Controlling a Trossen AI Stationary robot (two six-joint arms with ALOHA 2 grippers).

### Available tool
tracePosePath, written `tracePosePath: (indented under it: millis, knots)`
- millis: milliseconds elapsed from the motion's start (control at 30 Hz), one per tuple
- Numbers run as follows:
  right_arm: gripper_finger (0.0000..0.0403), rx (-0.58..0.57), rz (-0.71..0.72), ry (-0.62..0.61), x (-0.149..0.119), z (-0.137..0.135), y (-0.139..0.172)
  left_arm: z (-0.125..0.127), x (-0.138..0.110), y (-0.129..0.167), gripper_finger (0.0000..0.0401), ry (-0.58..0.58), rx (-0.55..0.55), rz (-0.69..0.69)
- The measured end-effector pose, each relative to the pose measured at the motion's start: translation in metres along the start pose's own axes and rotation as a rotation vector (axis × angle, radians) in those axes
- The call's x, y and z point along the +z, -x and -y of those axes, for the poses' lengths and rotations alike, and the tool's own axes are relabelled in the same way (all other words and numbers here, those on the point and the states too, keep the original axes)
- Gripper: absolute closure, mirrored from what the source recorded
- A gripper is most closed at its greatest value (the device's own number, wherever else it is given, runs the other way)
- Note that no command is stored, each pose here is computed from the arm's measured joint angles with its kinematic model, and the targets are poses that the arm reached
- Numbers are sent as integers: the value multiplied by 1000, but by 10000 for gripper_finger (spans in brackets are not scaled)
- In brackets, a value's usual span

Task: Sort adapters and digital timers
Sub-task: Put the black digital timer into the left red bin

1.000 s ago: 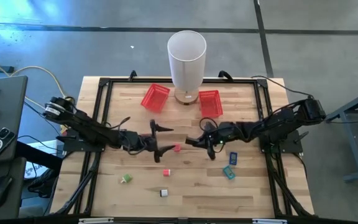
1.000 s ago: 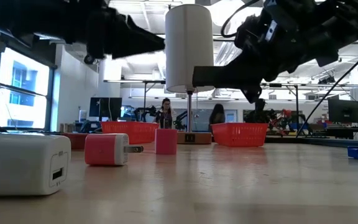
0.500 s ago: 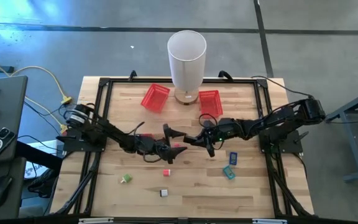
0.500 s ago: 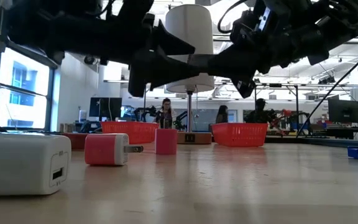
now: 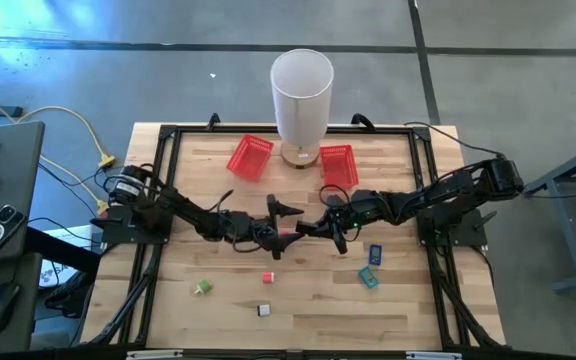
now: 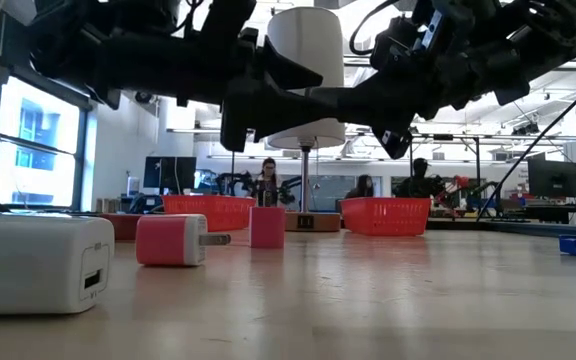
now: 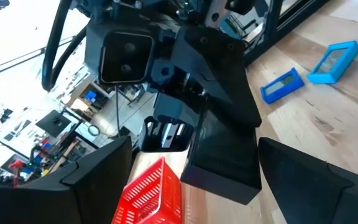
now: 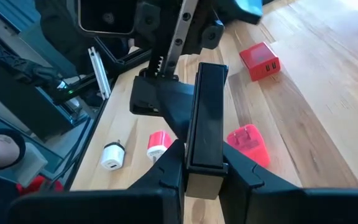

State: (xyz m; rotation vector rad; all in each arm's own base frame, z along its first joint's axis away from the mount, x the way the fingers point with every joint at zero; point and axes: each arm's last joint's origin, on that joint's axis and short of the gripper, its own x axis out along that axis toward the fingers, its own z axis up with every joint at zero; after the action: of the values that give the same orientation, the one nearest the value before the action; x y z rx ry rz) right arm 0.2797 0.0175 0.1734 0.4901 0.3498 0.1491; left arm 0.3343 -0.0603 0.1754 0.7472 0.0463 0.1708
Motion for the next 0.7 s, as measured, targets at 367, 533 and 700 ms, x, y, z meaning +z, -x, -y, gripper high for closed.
tracePosePath:
  millis: [367,533,700]
  knots:
    - [352,-1,-1,0,0,0,0,2,-2,0,142,-20,-28,-11]
    - [352,-1,0,0,0,0,0,2,-2,0,184,-21,-31,-14]
    - [352,0,-1,0,0,0,0,3,-2,0,221,-20,-34,-15]
